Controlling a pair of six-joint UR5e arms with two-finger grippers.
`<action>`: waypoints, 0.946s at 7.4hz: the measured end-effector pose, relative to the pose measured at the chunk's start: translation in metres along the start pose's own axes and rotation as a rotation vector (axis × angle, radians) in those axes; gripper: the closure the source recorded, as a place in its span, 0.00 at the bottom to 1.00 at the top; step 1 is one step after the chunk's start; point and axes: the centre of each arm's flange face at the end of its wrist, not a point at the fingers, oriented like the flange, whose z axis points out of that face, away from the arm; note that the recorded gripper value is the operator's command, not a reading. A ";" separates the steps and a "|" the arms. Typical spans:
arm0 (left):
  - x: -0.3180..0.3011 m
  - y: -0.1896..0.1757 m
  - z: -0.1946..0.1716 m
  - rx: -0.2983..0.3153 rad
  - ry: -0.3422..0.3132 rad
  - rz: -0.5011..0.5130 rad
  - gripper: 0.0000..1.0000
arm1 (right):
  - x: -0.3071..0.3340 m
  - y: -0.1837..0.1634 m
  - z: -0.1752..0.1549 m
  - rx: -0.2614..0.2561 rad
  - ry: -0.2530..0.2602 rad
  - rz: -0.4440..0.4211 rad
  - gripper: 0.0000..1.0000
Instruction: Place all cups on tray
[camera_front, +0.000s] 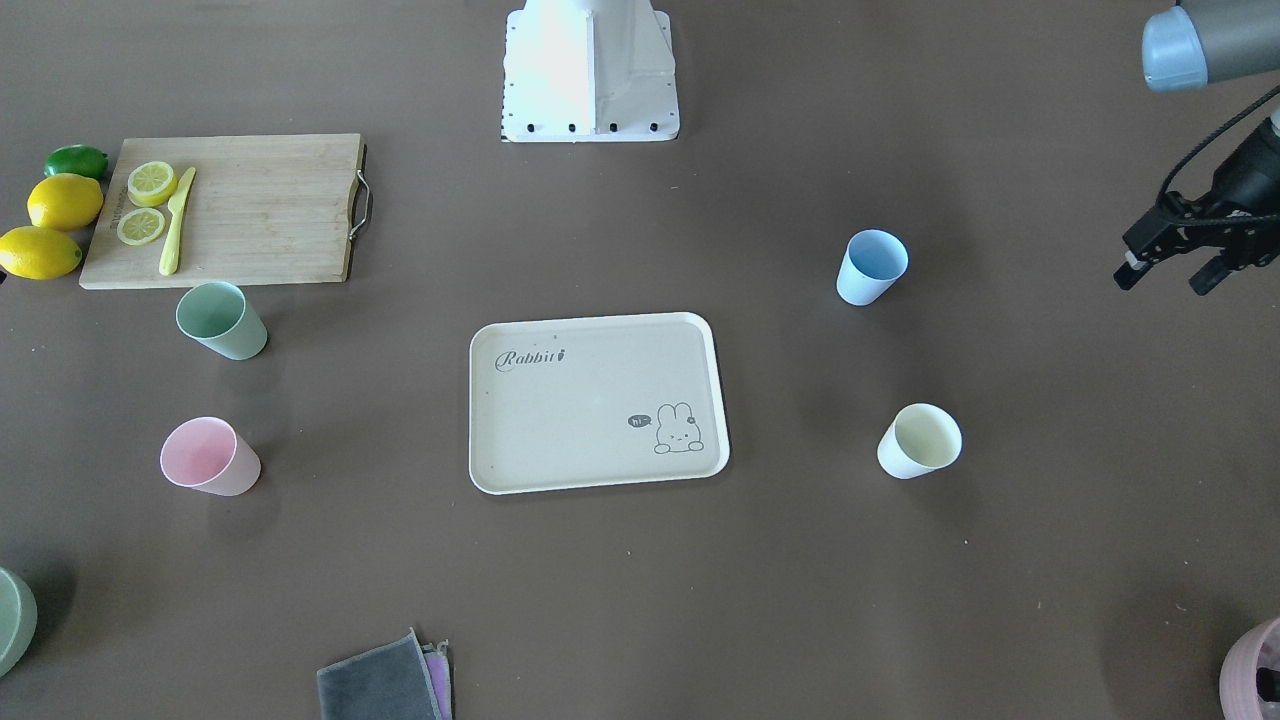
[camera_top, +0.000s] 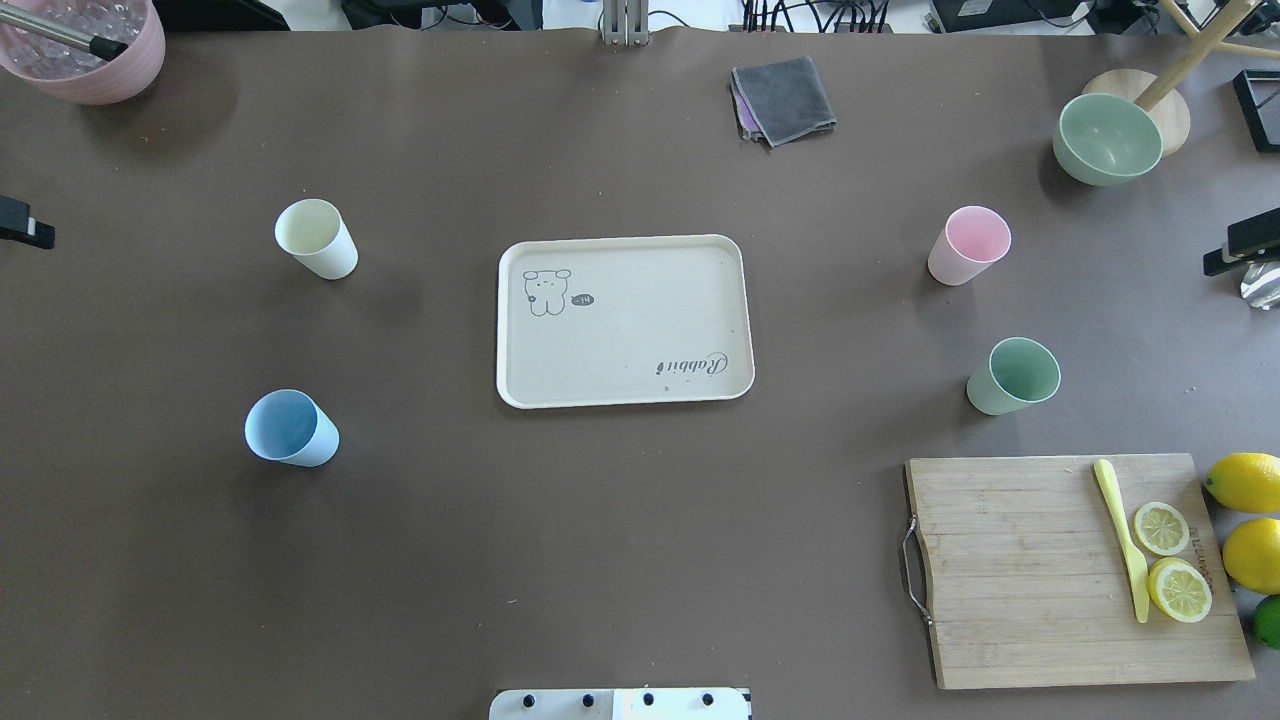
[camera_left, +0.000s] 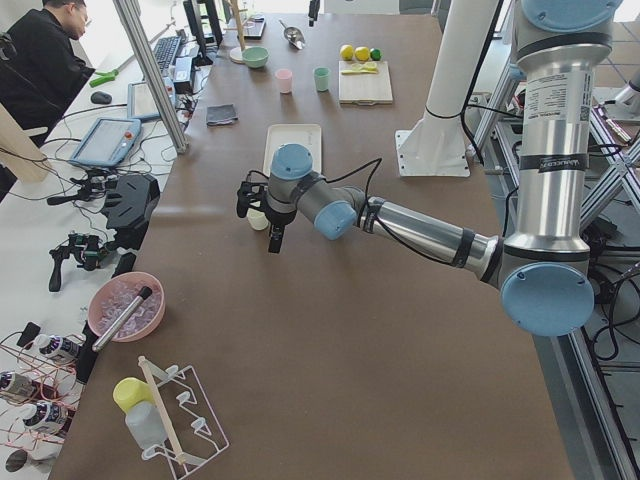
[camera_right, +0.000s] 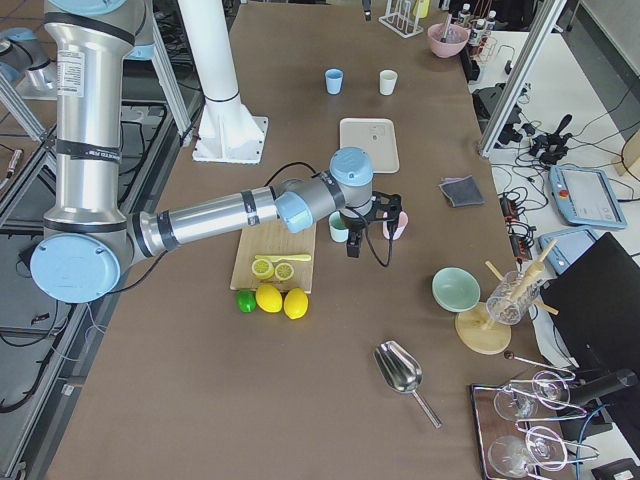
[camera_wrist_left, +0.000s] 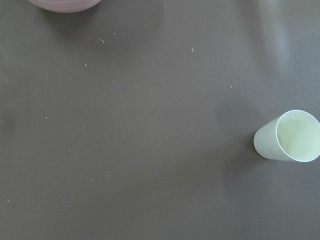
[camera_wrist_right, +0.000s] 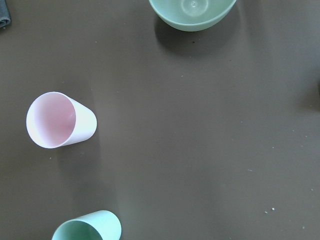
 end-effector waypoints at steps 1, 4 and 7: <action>0.035 0.020 0.016 -0.017 0.001 -0.035 0.02 | -0.020 0.000 0.009 0.002 0.005 0.017 0.00; 0.117 0.083 0.058 -0.068 0.032 -0.094 0.04 | -0.066 0.016 0.045 0.012 0.016 0.037 0.00; 0.147 0.116 0.088 -0.074 0.017 -0.074 0.04 | -0.084 0.033 0.069 -0.012 0.014 0.021 0.00</action>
